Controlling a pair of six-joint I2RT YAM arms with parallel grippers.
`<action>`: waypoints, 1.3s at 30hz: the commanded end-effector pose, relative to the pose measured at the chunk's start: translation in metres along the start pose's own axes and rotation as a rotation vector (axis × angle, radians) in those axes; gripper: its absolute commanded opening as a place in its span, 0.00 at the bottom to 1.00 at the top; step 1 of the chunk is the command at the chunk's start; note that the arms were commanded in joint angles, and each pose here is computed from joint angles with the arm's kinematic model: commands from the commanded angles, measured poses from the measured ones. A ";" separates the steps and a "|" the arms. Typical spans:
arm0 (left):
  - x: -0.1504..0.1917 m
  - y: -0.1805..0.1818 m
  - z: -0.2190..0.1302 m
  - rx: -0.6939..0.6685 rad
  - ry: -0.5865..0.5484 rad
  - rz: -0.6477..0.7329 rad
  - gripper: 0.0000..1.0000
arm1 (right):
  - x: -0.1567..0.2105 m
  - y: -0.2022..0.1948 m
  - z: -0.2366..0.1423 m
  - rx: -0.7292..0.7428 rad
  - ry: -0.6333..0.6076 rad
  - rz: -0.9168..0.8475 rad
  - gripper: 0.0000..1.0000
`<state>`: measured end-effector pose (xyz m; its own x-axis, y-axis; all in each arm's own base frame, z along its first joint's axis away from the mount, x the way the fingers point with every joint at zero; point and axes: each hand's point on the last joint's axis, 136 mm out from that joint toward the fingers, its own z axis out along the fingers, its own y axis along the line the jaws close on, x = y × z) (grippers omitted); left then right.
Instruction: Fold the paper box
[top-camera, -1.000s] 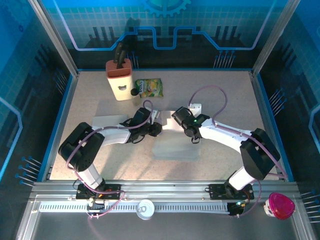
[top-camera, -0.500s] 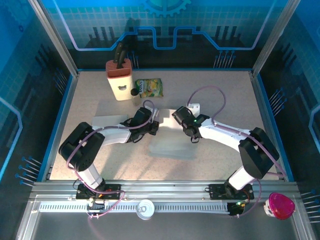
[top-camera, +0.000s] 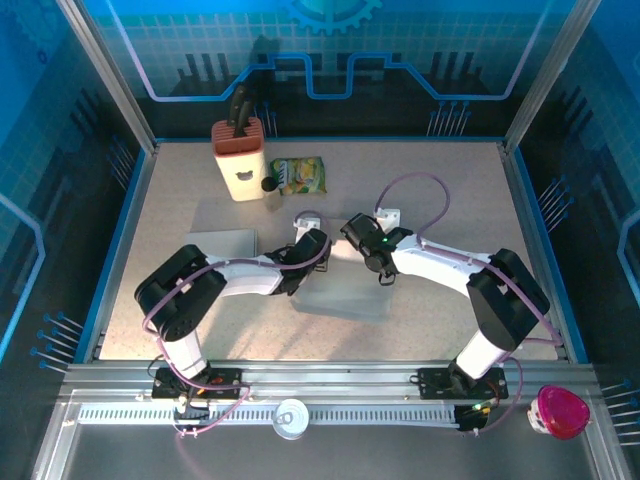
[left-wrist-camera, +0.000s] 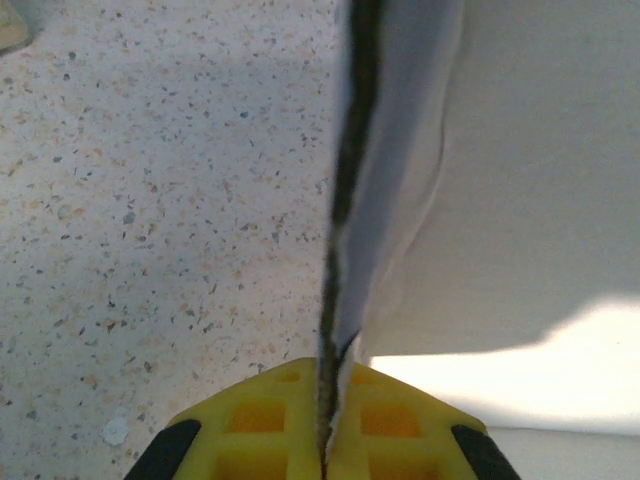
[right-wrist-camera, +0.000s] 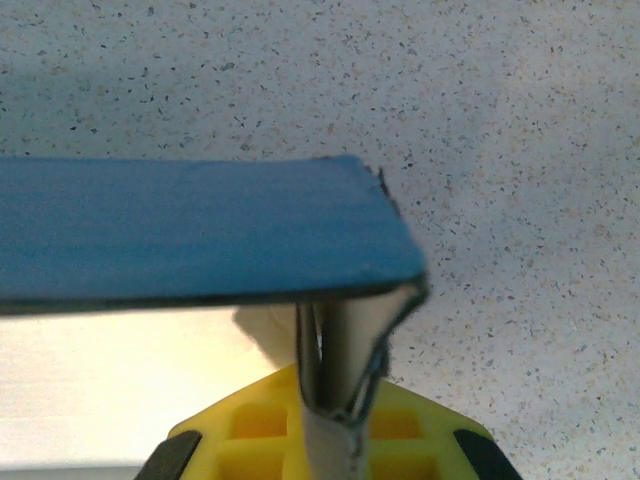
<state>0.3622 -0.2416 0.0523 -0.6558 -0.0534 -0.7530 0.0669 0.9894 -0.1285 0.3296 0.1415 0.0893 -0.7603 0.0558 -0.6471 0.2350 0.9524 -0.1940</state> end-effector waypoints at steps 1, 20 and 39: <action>0.002 0.004 0.006 0.005 -0.020 -0.007 0.12 | 0.011 0.010 0.001 -0.021 0.041 -0.065 0.00; -0.027 0.007 0.014 0.100 0.018 0.121 0.00 | 0.011 0.012 0.007 -0.057 0.058 -0.085 0.00; -0.010 -0.011 0.020 0.026 -0.041 -0.022 0.00 | 0.011 0.021 0.008 -0.079 0.074 -0.073 0.00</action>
<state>0.3823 -0.2332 0.0504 -0.6219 -0.0681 -0.7801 -0.0205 0.9973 -0.0708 0.3346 0.1529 0.0788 -0.7863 0.0298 -0.6171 0.1753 0.9685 -0.1767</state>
